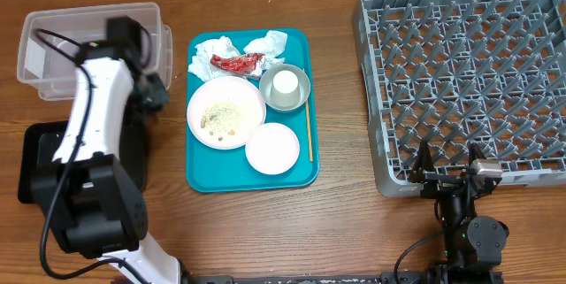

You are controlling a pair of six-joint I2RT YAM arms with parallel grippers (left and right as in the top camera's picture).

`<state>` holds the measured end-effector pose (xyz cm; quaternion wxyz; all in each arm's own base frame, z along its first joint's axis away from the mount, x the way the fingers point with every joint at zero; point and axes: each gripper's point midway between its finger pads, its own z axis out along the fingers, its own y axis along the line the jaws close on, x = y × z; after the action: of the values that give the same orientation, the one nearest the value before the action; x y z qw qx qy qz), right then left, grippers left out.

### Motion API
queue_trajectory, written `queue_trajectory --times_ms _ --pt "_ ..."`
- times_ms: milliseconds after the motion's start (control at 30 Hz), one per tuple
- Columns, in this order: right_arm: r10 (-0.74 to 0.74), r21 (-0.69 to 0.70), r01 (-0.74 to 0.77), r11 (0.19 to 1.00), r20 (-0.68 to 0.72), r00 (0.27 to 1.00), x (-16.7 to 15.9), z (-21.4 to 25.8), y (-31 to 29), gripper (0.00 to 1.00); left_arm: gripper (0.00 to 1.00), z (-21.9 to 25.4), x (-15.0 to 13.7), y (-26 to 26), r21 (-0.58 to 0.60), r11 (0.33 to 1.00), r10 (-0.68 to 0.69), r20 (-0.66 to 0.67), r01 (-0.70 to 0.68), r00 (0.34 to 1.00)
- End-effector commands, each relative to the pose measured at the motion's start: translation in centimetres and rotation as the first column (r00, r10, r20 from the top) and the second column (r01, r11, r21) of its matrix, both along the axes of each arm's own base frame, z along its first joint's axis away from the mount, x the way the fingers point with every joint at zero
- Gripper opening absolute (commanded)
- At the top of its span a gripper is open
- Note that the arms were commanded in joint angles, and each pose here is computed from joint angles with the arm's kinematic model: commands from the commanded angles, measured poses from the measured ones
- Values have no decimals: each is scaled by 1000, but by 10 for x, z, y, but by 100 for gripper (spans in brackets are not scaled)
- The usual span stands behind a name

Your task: Sort waste into correct bins and load items into the dishwasher

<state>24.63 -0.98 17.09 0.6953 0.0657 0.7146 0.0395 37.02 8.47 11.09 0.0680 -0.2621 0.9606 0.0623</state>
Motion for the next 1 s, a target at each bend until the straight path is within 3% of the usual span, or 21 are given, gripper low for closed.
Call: queue_trajectory --times_ms 0,267,300,333,367,533,733,833,967 --pt "1 -4 -1 1000 6 1000 0 -1 0 100 21 16 4 37 8 995 103 48 -103 994" --pt "1 -4 -1 1000 6 1000 0 -1 0 100 22 -11 -34 85 -39 944 327 -6 -327 945" --pt "1 -4 -1 1000 6 1000 0 -1 0 100 29 -16 -37 86 -59 939 339 -10 -339 941" --pt "1 -4 -1 1000 6 1000 0 -1 0 100 44 -21 -40 87 -79 934 350 -17 -350 937" --pt "1 -4 -1 1000 6 1000 0 -1 0 100 69 -25 -43 86 -97 929 357 -25 -358 934" --pt "1 -4 -1 1000 6 1000 0 -1 0 100 81 -41 -53 82 -126 918 371 -54 -375 927" --pt "1 -4 -1 1000 6 1000 0 -1 0 100 77 -43 -49 56 -211 930 292 -72 -301 954" --pt "1 -4 -1 1000 6 1000 0 -1 0 100 61 -43 -50 42 -229 938 244 -94 -259 965" --pt "1 -4 -1 1000 6 1000 0 -1 0 100 37 -49 -62 38 -160 954 232 -151 -255 961"
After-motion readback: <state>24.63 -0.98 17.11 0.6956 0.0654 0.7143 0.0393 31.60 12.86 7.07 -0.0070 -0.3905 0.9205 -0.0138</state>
